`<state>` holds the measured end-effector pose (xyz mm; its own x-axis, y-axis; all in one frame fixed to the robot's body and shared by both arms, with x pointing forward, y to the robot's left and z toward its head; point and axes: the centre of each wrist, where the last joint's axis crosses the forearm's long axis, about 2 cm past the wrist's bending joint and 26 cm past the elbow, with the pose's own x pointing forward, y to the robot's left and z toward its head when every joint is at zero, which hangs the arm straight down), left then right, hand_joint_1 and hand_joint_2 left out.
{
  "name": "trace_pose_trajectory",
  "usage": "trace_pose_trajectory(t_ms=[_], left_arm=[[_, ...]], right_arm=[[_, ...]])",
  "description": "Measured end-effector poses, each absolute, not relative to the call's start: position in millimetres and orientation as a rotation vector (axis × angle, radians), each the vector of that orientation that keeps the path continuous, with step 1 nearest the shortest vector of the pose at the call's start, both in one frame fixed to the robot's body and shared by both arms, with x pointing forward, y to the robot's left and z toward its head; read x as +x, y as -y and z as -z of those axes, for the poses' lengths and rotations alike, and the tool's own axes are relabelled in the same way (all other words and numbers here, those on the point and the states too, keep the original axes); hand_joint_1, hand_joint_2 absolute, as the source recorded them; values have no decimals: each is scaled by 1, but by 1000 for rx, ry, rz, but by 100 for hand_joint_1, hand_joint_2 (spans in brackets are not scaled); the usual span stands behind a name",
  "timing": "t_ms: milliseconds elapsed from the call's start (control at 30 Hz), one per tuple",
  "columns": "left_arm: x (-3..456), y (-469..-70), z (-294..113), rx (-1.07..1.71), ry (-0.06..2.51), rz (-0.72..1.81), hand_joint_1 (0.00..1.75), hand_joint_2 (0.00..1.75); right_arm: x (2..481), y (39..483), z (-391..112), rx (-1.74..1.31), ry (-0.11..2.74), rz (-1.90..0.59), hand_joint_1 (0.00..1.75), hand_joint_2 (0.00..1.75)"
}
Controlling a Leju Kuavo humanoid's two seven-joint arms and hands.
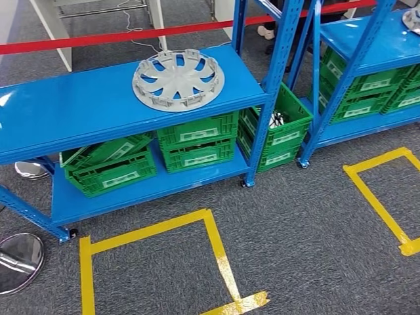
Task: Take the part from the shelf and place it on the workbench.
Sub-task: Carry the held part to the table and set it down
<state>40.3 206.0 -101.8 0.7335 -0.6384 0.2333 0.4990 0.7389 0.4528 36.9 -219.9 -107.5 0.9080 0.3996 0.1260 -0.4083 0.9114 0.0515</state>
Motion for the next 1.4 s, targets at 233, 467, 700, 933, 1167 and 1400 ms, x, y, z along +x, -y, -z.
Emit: trace_pose_trajectory(t_ms=[233, 467, 700, 933, 1167, 1400], left_arm=[[39, -206, 102, 368, 389, 653, 0, 0], [41, -206, 102, 366, 391, 659, 0, 0], [42, -207, 102, 371, 389, 659, 0, 0], [41, -205, 102, 362, 385, 658, 0, 0], [39, -205, 102, 362, 378, 649, 0, 0], [40, -206, 102, 366, 380, 647, 0, 0]], right_arm=[[37, 220, 108, 78, 112, -417, 0, 0], [34, 221, 108, 78, 105, -417, 0, 0], [36, 221, 108, 79, 109, -418, 0, 0], [37, 221, 108, 81, 113, -418, 0, 0], [39, 223, 108, 58, 126, -391, 0, 0], [36, 225, 108, 54, 132, -388, 0, 0]])
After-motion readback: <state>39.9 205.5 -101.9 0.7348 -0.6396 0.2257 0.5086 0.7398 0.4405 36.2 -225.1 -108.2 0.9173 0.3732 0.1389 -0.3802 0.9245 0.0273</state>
